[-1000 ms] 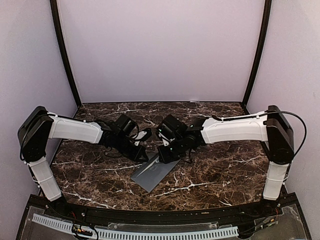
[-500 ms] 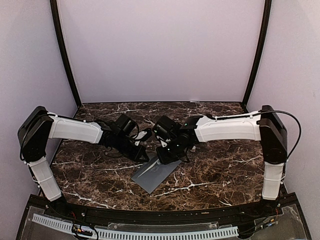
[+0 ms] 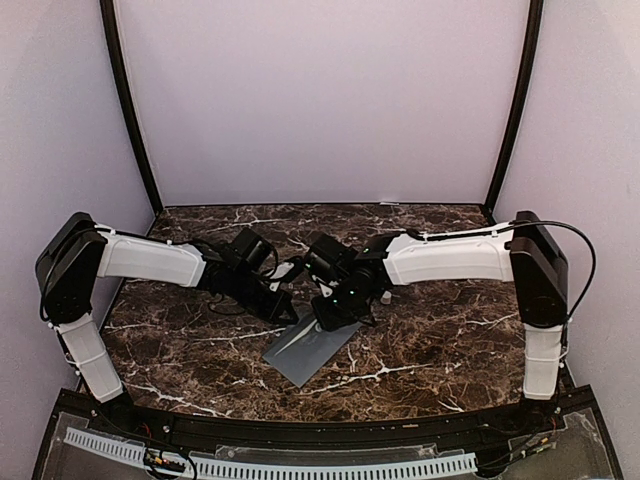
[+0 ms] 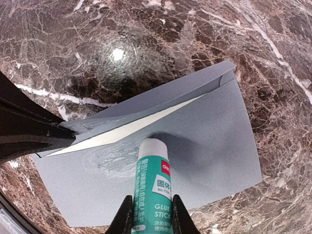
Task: Place the letter into the envelope and seal it
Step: Paint the envelope at the center of the board.
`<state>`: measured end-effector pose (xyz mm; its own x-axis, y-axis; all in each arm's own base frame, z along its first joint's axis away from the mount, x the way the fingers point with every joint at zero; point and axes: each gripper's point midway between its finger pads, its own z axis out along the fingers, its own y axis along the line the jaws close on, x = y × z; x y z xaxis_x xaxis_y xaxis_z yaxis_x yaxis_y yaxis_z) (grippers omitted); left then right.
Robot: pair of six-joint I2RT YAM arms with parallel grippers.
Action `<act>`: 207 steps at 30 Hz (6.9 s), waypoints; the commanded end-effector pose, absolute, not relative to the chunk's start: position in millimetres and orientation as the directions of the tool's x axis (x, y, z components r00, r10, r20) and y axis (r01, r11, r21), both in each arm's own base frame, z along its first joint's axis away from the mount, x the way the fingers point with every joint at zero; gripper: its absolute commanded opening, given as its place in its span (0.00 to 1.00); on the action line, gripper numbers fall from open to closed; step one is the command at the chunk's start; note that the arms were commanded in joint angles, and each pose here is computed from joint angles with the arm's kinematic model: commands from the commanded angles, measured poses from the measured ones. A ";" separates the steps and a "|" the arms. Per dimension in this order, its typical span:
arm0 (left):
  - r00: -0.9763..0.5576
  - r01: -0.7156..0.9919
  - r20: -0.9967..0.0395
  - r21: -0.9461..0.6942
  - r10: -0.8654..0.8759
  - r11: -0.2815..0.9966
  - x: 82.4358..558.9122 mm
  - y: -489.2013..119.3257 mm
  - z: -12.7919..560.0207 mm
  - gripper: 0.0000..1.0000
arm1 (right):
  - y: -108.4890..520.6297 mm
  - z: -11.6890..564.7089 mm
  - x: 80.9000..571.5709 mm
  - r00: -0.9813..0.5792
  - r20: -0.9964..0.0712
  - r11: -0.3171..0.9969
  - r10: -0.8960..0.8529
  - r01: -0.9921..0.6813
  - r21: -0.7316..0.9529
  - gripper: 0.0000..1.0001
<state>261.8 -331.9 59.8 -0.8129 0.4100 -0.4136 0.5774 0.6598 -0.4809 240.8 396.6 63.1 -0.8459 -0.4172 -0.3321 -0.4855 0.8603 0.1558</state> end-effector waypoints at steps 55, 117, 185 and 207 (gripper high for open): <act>-0.808 0.587 -0.414 -0.514 0.419 0.625 255.7 -335.3 65.1 0.00 | 403.3 49.1 217.8 -0.861 -0.258 0.855 -0.438 -0.488 0.176 0.00; -0.832 0.554 -0.375 -0.538 0.408 0.635 252.8 -336.2 55.5 0.00 | 414.6 42.5 204.4 -0.836 -0.238 0.813 -0.494 -0.541 0.216 0.00; -0.817 0.576 -0.376 -0.538 0.437 0.615 248.6 -339.4 52.5 0.00 | 363.7 21.2 256.3 -0.877 -0.217 0.883 -0.430 -0.458 0.102 0.00; -0.818 0.575 -0.374 -0.541 0.436 0.614 248.1 -339.6 52.6 0.00 | 367.2 24.1 269.0 -0.877 -0.240 0.888 -0.416 -0.449 0.103 0.00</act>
